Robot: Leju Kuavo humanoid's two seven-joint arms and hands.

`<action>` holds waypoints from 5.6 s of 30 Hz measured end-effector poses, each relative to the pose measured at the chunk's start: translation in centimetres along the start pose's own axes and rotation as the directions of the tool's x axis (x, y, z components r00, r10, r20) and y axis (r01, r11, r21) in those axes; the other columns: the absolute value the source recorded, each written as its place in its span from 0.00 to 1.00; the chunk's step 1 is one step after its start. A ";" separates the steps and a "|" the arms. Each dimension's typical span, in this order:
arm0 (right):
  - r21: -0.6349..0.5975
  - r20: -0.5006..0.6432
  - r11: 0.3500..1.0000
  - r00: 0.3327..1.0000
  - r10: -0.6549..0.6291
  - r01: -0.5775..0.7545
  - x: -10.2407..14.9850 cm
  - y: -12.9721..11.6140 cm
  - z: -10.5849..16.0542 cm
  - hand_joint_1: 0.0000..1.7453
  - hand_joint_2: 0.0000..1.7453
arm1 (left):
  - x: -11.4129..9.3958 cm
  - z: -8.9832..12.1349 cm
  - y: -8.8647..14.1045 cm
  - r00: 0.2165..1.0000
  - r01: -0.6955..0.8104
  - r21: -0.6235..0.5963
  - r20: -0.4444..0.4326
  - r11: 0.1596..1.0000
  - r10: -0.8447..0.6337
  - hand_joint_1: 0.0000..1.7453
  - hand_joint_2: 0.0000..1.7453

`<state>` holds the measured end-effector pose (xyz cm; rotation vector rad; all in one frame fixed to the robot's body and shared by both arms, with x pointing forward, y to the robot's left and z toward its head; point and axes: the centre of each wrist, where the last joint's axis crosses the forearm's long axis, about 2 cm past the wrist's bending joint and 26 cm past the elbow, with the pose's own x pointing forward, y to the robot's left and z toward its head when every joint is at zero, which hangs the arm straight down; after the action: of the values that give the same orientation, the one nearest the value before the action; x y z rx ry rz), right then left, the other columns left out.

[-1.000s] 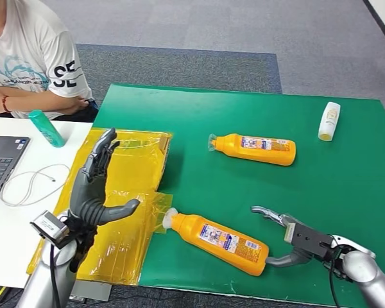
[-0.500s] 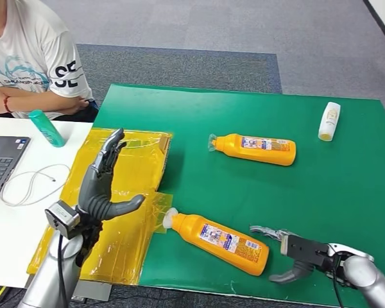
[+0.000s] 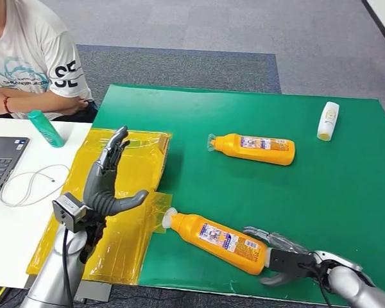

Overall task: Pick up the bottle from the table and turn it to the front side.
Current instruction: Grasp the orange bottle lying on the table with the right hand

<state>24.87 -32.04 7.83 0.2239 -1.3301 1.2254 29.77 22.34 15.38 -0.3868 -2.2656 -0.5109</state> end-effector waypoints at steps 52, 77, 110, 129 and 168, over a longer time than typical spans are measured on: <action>-0.065 0.132 0.981 0.973 0.191 -0.184 7.3 5.8 -5.5 0.00 1.00 | 1.2 3.4 -0.1 0.999 0.030 0.061 -0.043 0.998 -0.027 0.00 1.00; -0.083 0.072 0.948 0.946 0.315 -0.309 7.6 5.8 -5.8 0.00 1.00 | 2.3 4.6 0.0 0.998 0.054 0.080 -0.027 0.995 -0.052 0.00 1.00; -0.074 -0.079 0.849 0.852 0.517 -0.523 7.9 4.5 -6.7 1.00 1.00 | 3.1 5.8 0.8 0.995 0.096 0.099 -0.027 0.990 -0.094 0.00 1.00; -0.189 -0.075 0.930 0.949 0.307 -0.316 6.8 3.0 -6.6 1.00 1.00 | 3.1 5.8 0.8 0.995 0.099 0.089 -0.029 0.991 -0.097 0.00 1.00; -0.252 0.553 0.765 0.737 -0.389 0.592 6.6 2.6 -8.1 1.00 1.00 | 2.1 5.1 -1.0 0.993 -0.118 0.000 -0.018 0.993 0.118 0.00 1.00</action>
<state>26.25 -21.48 9.30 0.5686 -1.7701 0.4017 24.80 24.09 13.56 -0.5109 -2.2096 -0.4536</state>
